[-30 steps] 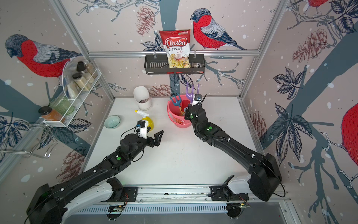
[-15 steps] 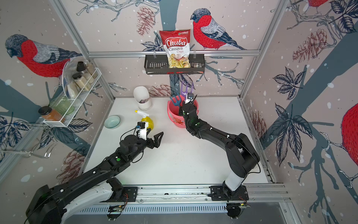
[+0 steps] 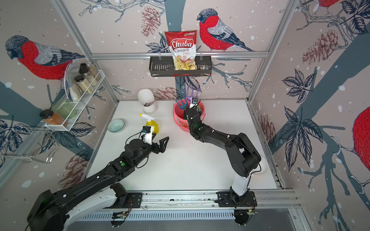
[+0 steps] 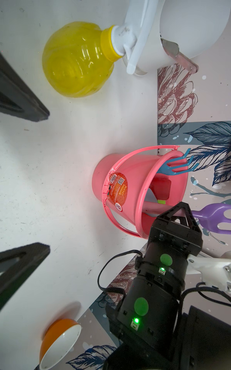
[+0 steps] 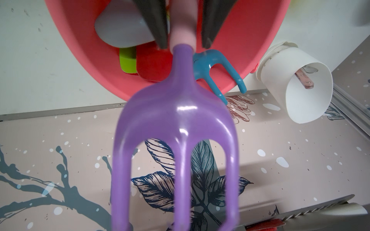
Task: Organize the gardening tools
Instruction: Place the gardening tool in the container, then reset both arms
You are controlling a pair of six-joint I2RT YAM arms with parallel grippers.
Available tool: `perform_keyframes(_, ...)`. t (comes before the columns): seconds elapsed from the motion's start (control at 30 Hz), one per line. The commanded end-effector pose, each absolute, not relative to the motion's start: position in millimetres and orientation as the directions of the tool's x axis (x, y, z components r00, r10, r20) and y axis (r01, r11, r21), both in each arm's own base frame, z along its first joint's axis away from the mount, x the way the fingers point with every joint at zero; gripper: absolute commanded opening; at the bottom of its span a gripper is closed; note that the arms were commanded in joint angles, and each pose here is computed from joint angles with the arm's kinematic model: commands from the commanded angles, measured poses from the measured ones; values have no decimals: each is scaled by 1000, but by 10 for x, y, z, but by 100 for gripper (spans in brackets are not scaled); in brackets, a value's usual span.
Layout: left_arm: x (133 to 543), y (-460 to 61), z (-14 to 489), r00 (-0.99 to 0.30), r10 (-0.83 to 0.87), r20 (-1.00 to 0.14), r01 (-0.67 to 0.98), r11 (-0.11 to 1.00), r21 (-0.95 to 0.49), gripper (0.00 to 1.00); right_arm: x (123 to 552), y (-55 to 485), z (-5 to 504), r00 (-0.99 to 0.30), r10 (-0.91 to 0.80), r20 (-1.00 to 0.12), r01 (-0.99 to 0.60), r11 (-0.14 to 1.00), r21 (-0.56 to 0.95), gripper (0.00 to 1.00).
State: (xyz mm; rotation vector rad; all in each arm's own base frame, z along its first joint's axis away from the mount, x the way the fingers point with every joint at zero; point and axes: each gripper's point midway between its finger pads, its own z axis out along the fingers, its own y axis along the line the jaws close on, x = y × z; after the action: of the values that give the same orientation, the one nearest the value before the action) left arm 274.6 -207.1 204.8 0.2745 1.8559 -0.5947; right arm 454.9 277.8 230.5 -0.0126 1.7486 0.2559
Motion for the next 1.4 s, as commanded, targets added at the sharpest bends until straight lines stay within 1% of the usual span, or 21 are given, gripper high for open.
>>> perform_keyframes(0.0, 2778, -2069, 2130, -334, -111, -936, 457, 849, -264, 99, 4528, 2771, 2373, -175, 183, -967, -153, 966, 210, 62)
perform_keyframes(0.07, 2781, -2065, 2140, -332, -111, -937, 456, 851, -262, 99, 4509, 2754, 2388, -169, 192, -967, -154, 964, 218, 71)
perform_keyframes(0.1, 2784, -2062, 2147, -330, -112, -937, 454, 852, -262, 99, 4494, 2750, 2392, -168, 195, -966, -154, 963, 221, 73)
perform_keyframes(0.33, 2808, -1987, 2212, -304, -108, -946, 428, 872, -237, 99, 4321, 2592, 2589, -147, 220, -964, -157, 957, 242, 87)
perform_keyframes(0.43, 2827, -1920, 2258, -279, -97, -955, 405, 890, -209, 97, 4182, 2494, 2670, -159, 197, -967, -178, 958, 224, 99)
perform_keyframes(0.6, 2838, -1756, 2347, -226, -62, -972, 360, 922, -143, 97, 3992, 2272, 2672, -222, 133, -966, -232, 955, 184, 100)
perform_keyframes(0.8, 2838, -1447, 2390, -163, -59, -985, 293, 950, -106, 96, 3764, 1821, 2555, -286, 82, -955, -250, 955, 157, 100)
perform_keyframes(0.87, 2867, -1307, 2353, -159, -52, -986, 234, 968, -89, 96, 3667, 1618, 2530, -289, 78, -954, -236, 960, 150, 100)
perform_keyframes(0.97, 2924, -1085, 2306, -153, -50, -987, 128, 989, -70, 96, 3560, 1281, 2477, -277, 95, -956, -168, 975, 146, 100)
perform_keyframes(1.1, 3005, -820, 2266, -120, -61, -991, 29, 998, -65, 96, 3461, 903, 2447, -220, 119, -968, -59, 989, 134, 100)
perform_keyframes(1.23, 3101, -601, 2213, -97, -58, -994, -31, 998, -55, 96, 3389, 555, 2207, -204, 84, -975, 49, 996, 76, 100)
perform_keyframes(1.37, 3155, -433, 2155, -62, -18, -998, -77, 997, -13, 96, 3334, 255, 1999, -169, 93, -981, 168, 984, 64, 100)
